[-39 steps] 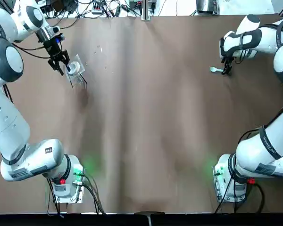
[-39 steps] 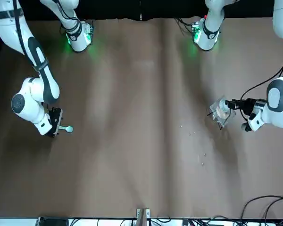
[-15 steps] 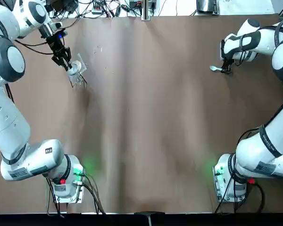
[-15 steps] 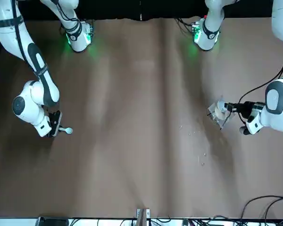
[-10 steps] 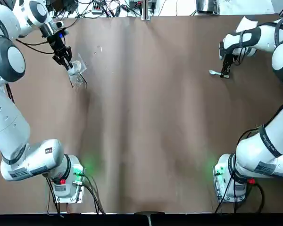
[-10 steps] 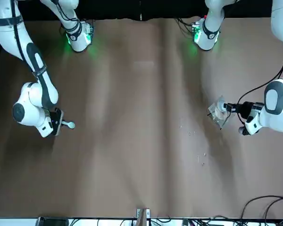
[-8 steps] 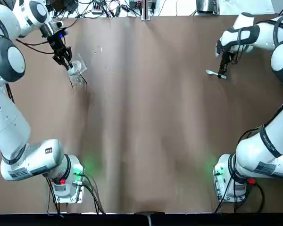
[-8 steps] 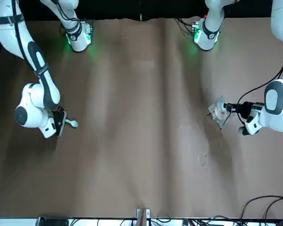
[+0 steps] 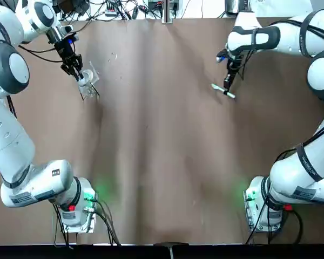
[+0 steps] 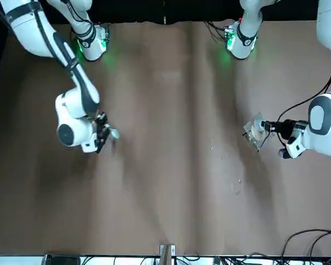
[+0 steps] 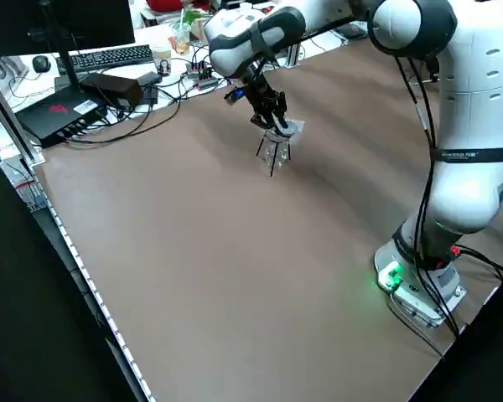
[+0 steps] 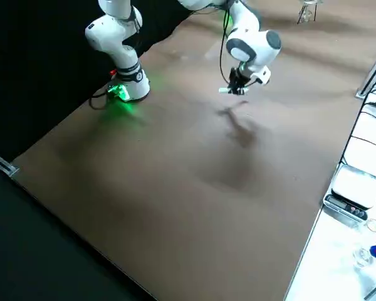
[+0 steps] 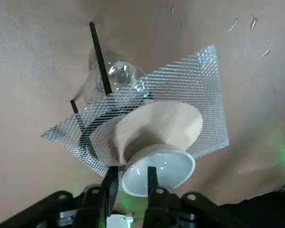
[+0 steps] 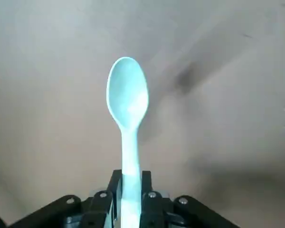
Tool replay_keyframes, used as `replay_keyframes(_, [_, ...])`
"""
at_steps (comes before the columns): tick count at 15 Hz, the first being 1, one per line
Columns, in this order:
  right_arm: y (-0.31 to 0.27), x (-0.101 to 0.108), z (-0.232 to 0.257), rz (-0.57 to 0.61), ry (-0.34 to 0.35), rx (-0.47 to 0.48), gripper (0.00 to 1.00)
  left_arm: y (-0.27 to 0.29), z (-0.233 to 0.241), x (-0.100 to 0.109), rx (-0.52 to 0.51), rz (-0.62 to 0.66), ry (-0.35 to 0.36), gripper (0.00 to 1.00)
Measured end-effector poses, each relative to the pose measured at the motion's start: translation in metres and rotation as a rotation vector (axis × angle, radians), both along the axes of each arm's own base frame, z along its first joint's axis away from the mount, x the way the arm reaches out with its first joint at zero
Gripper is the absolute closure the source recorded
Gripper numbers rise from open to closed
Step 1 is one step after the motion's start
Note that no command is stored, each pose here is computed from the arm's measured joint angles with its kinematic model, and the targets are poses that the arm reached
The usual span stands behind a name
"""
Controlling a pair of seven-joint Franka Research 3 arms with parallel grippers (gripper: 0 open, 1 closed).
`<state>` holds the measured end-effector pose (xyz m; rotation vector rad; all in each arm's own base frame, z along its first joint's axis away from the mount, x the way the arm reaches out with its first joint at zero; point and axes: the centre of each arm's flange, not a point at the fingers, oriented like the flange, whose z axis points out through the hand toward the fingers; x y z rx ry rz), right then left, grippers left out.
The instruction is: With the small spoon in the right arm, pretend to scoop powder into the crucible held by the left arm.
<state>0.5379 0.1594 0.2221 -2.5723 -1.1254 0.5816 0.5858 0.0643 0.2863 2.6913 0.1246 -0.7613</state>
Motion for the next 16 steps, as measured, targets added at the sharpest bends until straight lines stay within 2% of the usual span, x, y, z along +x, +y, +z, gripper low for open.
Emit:
replay_keyframes(4, [0.075,-0.025,0.015,-0.228,0.091,-0.002,0.80,0.000,-0.005,0.000,-0.002,0.000,0.008,0.70])
replay_keyframes(6, [0.108,-0.033,0.022,-0.317,0.129,-0.008,0.80,0.000,-0.006,0.000,-0.002,0.000,0.009,0.88])
replay_keyframes(7, [0.140,-0.040,0.029,-0.414,0.177,-0.012,0.80,0.000,-0.005,0.000,-0.003,0.002,0.007,0.92])
replay_keyframes(11, [0.180,-0.036,0.020,-0.599,0.313,-0.016,0.80,0.001,-0.001,0.003,-0.006,0.008,-0.003,0.94])
replay_keyframes(16, [0.209,-0.022,-0.018,-0.794,0.436,-0.125,0.80,-0.013,0.026,0.013,-0.043,0.041,-0.050,0.94])
